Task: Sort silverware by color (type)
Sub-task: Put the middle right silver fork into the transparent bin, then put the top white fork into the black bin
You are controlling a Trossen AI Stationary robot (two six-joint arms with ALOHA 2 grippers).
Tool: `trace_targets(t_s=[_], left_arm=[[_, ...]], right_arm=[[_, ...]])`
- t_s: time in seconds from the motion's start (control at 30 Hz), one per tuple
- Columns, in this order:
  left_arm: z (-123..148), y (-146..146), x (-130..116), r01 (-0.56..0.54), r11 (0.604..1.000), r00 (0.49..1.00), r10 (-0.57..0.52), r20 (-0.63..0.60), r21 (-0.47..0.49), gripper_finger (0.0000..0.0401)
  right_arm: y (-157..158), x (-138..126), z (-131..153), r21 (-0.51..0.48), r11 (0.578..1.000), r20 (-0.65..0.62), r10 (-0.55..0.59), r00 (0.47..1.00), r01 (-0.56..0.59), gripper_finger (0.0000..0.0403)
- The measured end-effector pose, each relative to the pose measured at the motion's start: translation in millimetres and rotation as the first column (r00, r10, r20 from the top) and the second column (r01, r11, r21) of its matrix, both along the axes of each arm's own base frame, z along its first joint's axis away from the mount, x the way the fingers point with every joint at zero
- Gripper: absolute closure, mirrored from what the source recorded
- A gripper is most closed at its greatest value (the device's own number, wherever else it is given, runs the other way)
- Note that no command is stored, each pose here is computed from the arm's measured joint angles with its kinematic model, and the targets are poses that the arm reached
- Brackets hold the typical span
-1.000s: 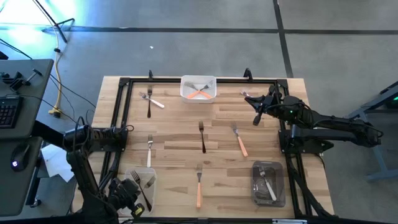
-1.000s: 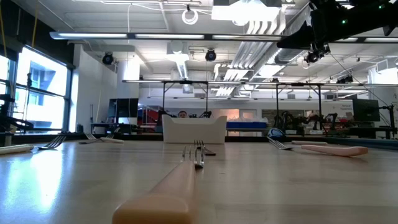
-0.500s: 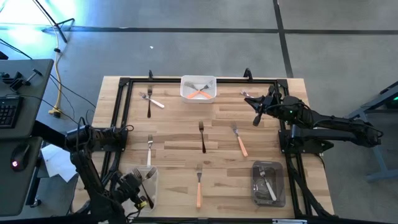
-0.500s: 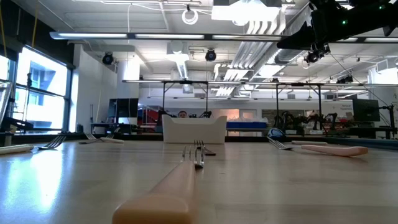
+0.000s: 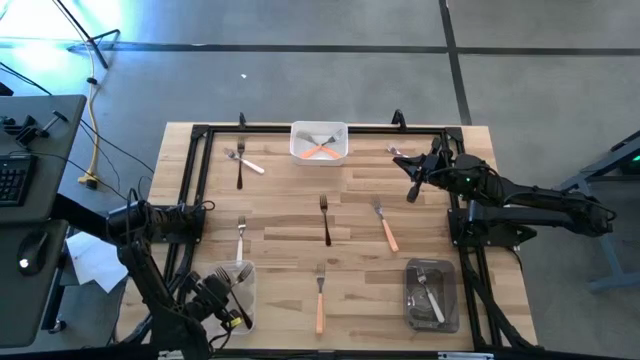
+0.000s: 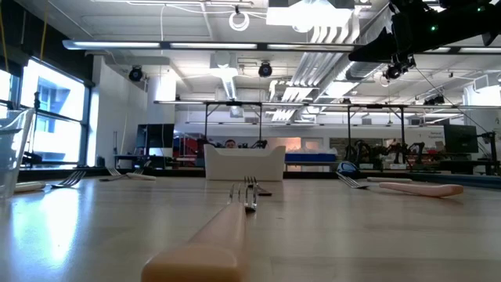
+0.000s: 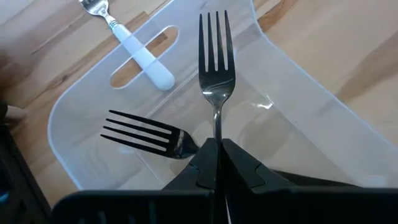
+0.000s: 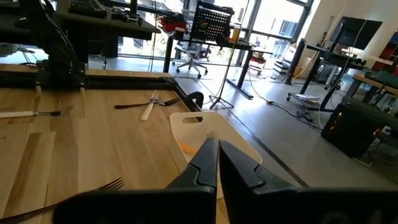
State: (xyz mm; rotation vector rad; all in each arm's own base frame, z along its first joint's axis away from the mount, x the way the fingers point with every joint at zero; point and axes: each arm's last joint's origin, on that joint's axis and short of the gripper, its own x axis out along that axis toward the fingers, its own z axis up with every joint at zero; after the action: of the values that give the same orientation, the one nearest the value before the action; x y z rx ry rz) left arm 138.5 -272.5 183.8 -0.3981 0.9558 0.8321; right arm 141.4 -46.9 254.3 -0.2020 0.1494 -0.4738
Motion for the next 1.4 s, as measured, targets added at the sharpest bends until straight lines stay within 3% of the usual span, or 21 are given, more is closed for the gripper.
trace_targets(t_s=[0.37,0.6,0.77,0.97,1.17,1.4], left_arm=[[-1,-3,1,-0.009,0.999,1.000,0.010,0.013,-0.039,0.0353],[-2,-7,5,-0.017,0.996,0.998,0.021,0.053,-0.084,0.0349],[6,-6,16,0.046,0.997,0.999,-0.045,0.028,-0.059,0.0347],[21,19,34,0.133,0.988,0.991,-0.133,0.002,0.075,0.0393],[45,56,37,0.195,0.957,0.978,-0.206,0.031,0.213,0.0400],[45,116,29,0.127,0.977,0.986,-0.144,0.087,0.172,0.0401]], right_arm=[[0,0,0,-0.007,1.000,-0.004,0.001,1.000,-0.001,0.0402],[0,0,0,-0.007,1.000,-0.004,0.001,1.000,-0.001,0.0402],[0,0,0,0.003,1.000,0.002,0.003,1.000,-0.003,0.0402],[1,1,0,0.034,0.999,0.016,0.029,0.999,-0.029,0.0402],[11,6,-4,0.056,0.994,-0.012,0.093,0.996,-0.092,0.0402],[20,23,-16,0.061,0.993,-0.085,0.106,0.991,-0.101,0.0402]])
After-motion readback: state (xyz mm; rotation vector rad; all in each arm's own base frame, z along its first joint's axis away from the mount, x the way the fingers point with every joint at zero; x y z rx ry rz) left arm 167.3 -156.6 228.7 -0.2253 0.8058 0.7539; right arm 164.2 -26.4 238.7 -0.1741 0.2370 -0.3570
